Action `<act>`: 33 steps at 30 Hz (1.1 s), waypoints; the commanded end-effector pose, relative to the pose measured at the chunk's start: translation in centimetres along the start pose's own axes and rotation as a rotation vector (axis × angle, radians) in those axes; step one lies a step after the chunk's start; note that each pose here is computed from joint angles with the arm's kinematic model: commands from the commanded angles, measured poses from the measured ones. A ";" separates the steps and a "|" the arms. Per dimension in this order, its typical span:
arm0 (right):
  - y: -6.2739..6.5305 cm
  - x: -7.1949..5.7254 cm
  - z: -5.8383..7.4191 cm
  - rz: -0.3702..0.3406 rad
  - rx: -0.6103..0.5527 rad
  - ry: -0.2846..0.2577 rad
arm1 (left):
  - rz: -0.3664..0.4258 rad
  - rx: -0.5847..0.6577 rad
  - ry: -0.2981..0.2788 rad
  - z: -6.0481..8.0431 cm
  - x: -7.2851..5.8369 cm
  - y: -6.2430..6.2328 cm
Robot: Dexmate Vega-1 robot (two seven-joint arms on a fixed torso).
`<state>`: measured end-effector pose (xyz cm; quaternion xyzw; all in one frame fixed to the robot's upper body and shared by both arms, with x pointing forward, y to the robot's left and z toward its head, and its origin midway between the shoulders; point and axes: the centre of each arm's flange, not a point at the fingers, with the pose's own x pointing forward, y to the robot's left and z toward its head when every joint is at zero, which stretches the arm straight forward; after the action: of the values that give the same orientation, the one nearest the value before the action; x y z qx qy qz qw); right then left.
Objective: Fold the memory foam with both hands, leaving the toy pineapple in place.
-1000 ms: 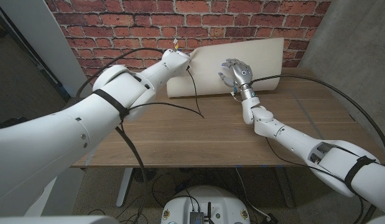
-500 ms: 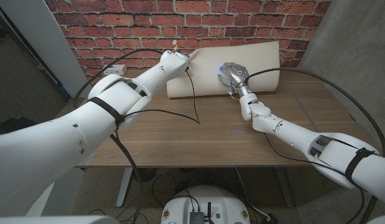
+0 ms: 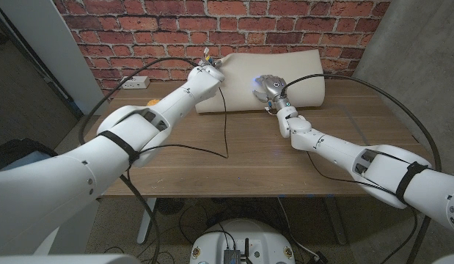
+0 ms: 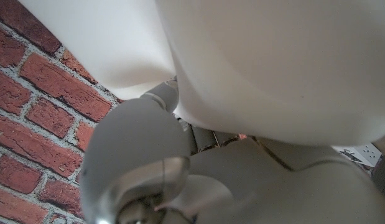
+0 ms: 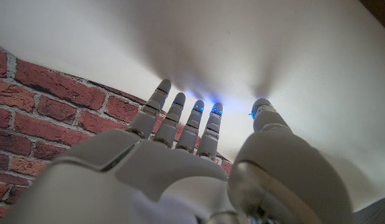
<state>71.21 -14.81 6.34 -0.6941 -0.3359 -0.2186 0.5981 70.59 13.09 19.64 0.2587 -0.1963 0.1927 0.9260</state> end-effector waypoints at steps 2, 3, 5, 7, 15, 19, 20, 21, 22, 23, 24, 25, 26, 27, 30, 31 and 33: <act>1.1 0.9 0.6 0.058 -0.046 0.012 | 0.091 0.061 -0.197 0.7 -2.0 0.6; 1.2 0.9 0.7 0.064 -0.047 0.014 | 0.100 0.074 -0.217 0.7 -2.1 0.6; 1.4 1.1 0.8 0.073 -0.052 0.018 | 0.116 0.096 -0.259 0.9 -2.4 0.7; 1.6 1.3 0.8 0.086 -0.055 0.021 | 0.148 0.120 -0.327 1.1 -3.0 0.7; 1.9 2.0 0.8 0.106 -0.064 0.039 | 0.121 0.256 -0.519 1.6 -4.5 0.8; 2.0 2.3 0.8 0.113 -0.067 0.042 | 0.091 0.347 -0.581 1.7 -5.1 0.6; 2.0 2.3 0.9 0.115 -0.069 0.044 | 0.079 0.370 -0.592 1.7 -5.2 0.6; 2.0 2.4 0.9 0.119 -0.070 0.044 | 0.068 0.395 -0.604 1.7 -5.3 0.6; 2.1 2.5 0.9 0.122 -0.069 0.046 | 0.052 0.418 -0.612 1.6 -5.4 0.5; 2.1 2.5 0.9 0.126 -0.069 0.047 | 0.038 0.437 -0.621 1.6 -5.5 0.5; 2.1 2.6 0.9 0.128 -0.072 0.047 | 0.030 0.457 -0.625 1.5 -5.6 0.5; 2.1 2.6 1.0 0.132 -0.074 0.045 | 0.016 0.485 -0.630 1.4 -5.7 0.5; 2.2 2.6 1.0 0.135 -0.075 0.045 | 0.004 0.515 -0.635 1.4 -5.8 0.4; 2.2 2.7 1.0 0.137 -0.076 0.044 | -0.004 0.545 -0.639 1.3 -5.9 0.3; 2.2 2.8 1.2 0.144 -0.075 0.045 | -0.059 0.623 -0.642 1.2 -6.0 0.1; 2.2 2.8 1.2 0.145 -0.074 0.045 | -0.091 0.641 -0.636 1.1 -5.9 0.0; 2.2 2.8 1.2 0.149 -0.073 0.044 | -0.152 0.686 -0.620 1.0 -5.8 -0.2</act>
<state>74.28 -13.47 6.36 -0.7318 -0.2719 -0.2073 0.5895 65.54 11.21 18.80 0.4985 -0.4110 0.1563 0.7471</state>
